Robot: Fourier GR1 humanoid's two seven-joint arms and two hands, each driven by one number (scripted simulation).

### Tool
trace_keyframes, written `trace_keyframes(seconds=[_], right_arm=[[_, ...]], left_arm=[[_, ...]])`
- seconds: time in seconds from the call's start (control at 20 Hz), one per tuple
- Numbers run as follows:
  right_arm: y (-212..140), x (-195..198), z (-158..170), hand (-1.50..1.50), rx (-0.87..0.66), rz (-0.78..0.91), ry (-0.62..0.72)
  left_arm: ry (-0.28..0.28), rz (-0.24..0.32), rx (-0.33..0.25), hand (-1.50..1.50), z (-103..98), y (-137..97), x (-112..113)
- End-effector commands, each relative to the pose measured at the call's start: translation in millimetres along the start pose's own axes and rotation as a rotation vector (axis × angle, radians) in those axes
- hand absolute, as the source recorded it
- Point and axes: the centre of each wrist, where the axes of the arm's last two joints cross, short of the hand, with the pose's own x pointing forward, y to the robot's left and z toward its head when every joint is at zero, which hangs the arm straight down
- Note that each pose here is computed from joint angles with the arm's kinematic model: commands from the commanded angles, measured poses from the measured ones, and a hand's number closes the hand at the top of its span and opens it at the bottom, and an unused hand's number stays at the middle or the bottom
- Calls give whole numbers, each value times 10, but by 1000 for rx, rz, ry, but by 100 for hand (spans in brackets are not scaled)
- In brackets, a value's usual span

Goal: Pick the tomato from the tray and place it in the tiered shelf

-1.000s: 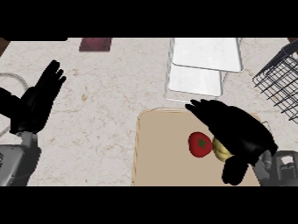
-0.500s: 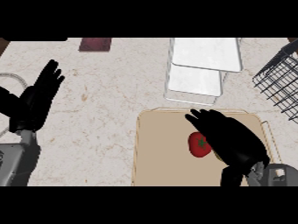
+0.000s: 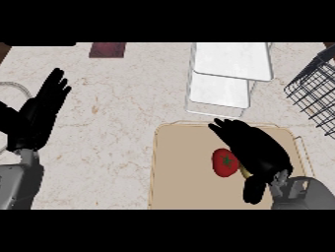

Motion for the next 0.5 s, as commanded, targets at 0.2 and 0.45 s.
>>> trace_keyframes(seconds=[0.2, 0.45], right_arm=[[90, -79, -180, -150, 37, -19, 11], [309, -56, -325, -150, 72, -24, 18]], left_arm=[[-11, 2, -11, 0, 163, 100, 162], [-5, 4, 1, 0, 49, 64, 161]])
